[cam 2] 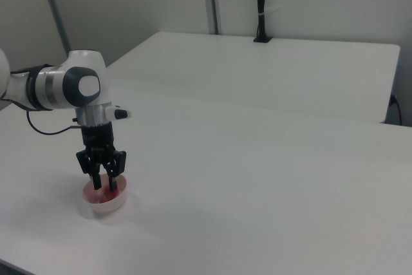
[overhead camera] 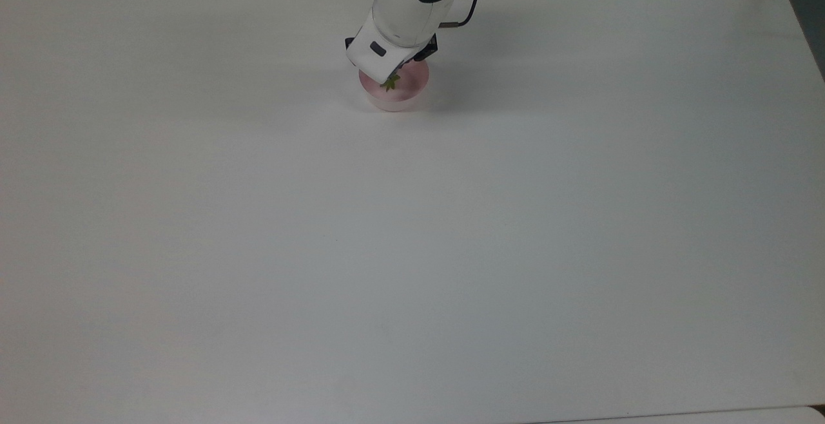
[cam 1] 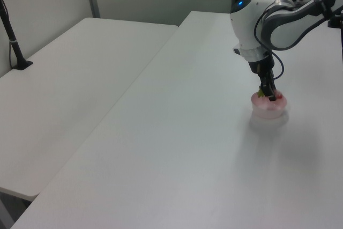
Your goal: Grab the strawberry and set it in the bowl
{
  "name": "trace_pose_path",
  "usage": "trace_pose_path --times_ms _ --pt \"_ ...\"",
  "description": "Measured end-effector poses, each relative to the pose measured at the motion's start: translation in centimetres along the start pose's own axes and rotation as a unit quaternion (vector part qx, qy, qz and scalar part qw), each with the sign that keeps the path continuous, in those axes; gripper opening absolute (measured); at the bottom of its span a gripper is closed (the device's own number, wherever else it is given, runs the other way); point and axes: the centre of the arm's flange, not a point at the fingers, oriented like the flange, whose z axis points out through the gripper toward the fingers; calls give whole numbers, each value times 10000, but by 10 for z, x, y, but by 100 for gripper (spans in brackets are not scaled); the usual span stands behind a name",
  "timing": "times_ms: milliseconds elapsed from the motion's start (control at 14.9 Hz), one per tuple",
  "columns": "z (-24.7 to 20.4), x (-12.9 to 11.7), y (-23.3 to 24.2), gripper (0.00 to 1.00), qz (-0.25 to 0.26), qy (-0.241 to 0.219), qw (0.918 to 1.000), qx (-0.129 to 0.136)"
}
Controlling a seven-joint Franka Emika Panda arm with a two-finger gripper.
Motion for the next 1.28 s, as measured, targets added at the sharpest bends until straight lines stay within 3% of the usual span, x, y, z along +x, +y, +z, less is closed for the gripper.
trace_pose_path --times_ms 67,134,201,403,805,1141,1275 --pt "-3 1 0 53 131 29 9999 2" --pt "-6 2 0 61 229 61 9997 4" --pt "-12 3 1 76 325 123 9994 8" --pt "-49 2 2 100 683 396 9969 29" --pt "-201 -69 56 100 1364 850 9868 179" --pt "-243 -123 125 100 1801 1404 9705 777" --pt "-251 -126 145 100 1735 1767 9654 822"
